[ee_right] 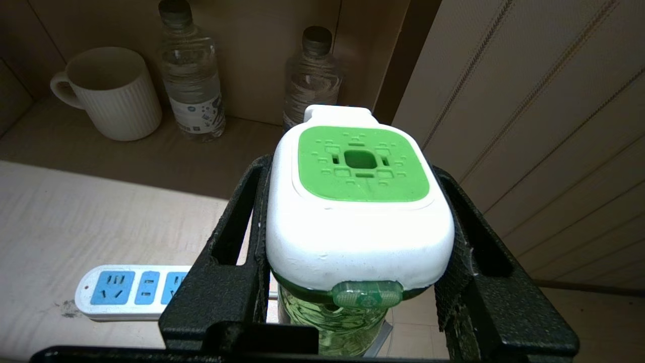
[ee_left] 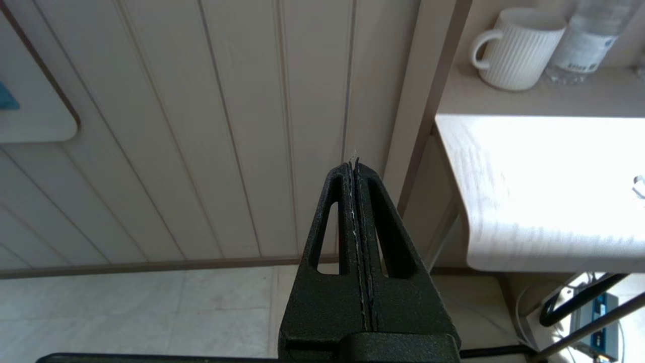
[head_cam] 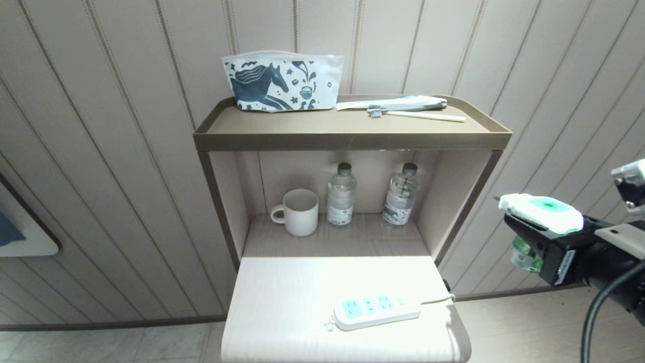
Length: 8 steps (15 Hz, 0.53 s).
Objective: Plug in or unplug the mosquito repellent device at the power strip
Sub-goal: Place the mosquito repellent liquid on the table
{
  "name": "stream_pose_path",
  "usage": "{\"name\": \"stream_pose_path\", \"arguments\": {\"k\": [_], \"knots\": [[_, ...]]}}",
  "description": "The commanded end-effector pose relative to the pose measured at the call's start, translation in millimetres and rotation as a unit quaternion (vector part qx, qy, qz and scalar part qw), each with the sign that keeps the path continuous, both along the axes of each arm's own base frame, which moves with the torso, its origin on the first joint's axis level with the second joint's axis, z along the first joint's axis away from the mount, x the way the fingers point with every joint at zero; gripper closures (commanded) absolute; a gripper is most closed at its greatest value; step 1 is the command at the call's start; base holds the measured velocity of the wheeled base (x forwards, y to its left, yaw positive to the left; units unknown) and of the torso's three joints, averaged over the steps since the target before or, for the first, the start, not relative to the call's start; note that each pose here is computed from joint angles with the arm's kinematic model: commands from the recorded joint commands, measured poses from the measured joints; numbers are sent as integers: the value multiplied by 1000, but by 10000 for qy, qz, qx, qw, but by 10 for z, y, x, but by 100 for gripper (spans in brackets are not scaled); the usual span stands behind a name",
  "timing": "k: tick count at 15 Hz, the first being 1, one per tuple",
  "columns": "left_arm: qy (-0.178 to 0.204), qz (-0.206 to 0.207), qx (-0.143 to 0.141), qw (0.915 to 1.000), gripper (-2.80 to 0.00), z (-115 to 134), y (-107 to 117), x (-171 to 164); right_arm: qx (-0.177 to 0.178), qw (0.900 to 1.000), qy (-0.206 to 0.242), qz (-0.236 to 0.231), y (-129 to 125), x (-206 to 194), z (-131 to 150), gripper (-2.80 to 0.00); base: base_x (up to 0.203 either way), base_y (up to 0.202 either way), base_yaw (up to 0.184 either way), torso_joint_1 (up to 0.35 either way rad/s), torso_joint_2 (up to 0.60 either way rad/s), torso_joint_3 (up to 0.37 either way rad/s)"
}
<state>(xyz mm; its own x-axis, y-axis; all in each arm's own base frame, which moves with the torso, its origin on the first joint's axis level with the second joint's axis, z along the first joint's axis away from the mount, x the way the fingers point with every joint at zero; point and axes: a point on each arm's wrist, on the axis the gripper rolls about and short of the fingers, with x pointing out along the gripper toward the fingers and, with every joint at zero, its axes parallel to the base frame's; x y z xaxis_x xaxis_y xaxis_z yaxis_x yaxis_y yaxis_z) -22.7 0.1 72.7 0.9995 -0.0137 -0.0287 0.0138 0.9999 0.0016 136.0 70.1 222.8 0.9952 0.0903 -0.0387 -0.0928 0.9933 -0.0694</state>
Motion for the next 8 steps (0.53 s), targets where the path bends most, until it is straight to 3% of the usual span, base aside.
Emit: {"name": "stream_pose_path", "arguments": {"k": [1, 8], "knots": [[10, 0, -1, 10000, 0, 0, 0, 1, 21, 10000, -47, -2, -14, -26, 11, 0, 0, 0, 0, -237, 518, 279], [10, 0, -1, 10000, 0, 0, 0, 1, 30, 10000, -62, 17, -8, -29, 13, 0, 0, 0, 0, -245, 540, 295]]}}
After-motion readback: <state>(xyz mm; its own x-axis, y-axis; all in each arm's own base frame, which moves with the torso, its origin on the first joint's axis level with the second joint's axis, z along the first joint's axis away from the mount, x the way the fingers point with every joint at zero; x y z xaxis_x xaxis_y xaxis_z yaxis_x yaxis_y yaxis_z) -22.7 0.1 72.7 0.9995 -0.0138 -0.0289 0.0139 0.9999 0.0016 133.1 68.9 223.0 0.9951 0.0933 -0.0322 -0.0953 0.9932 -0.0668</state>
